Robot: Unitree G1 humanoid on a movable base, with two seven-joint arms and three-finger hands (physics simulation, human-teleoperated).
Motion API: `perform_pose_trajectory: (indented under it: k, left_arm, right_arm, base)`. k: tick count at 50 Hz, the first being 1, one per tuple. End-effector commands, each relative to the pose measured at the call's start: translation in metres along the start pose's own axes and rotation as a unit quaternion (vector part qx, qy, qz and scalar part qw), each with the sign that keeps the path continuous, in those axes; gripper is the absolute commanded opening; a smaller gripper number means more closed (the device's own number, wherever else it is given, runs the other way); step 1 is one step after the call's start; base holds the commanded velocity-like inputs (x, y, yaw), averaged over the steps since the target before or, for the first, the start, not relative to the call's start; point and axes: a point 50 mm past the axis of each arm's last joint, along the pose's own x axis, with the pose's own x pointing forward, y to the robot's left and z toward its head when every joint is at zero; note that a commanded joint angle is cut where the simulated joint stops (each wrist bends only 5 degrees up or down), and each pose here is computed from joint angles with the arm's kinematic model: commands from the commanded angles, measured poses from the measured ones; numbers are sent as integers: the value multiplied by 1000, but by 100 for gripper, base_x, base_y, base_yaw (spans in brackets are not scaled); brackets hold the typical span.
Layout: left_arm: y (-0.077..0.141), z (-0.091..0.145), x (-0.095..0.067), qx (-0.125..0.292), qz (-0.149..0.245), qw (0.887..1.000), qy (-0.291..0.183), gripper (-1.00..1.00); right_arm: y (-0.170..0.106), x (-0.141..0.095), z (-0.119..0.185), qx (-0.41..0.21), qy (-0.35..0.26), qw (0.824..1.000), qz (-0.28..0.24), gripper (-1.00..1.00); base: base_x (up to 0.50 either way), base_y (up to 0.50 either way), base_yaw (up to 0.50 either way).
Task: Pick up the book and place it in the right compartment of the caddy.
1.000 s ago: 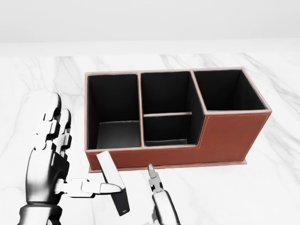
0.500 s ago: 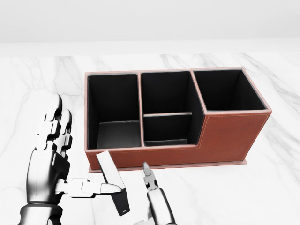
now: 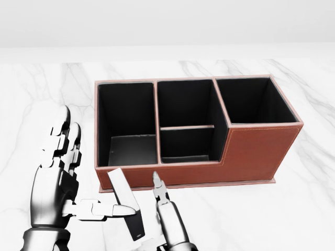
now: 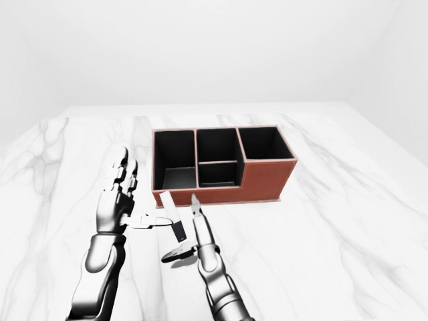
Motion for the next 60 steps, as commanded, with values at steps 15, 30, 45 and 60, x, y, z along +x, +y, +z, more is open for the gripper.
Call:
perform_pose_trajectory:
  k: [15, 30, 45, 60]
  left_arm:
    - [0, 0, -2, -7, -3, 1000, 1, 100]
    - [0, -4, -2, -6, -4, 1000, 9, 100]
    - [0, -3, -2, -6, -5, 1000, 7, 100]
    - [-1, -3, -2, -6, -5, 1000, 7, 100]
  right_arm:
    - [7, 7, 10, 0, -12, 1000, 3, 100]
    - [10, 13, 11, -3, -6, 1000, 5, 100]
    - [11, 19, 12, -11, 1, 1000, 5, 100]
    - [12, 21, 7, -18, 15, 1000, 7, -100]
  base:
    - [0, 0, 0]
    - [0, 0, 0]
    - [0, 0, 0]
    - [0, 0, 0]
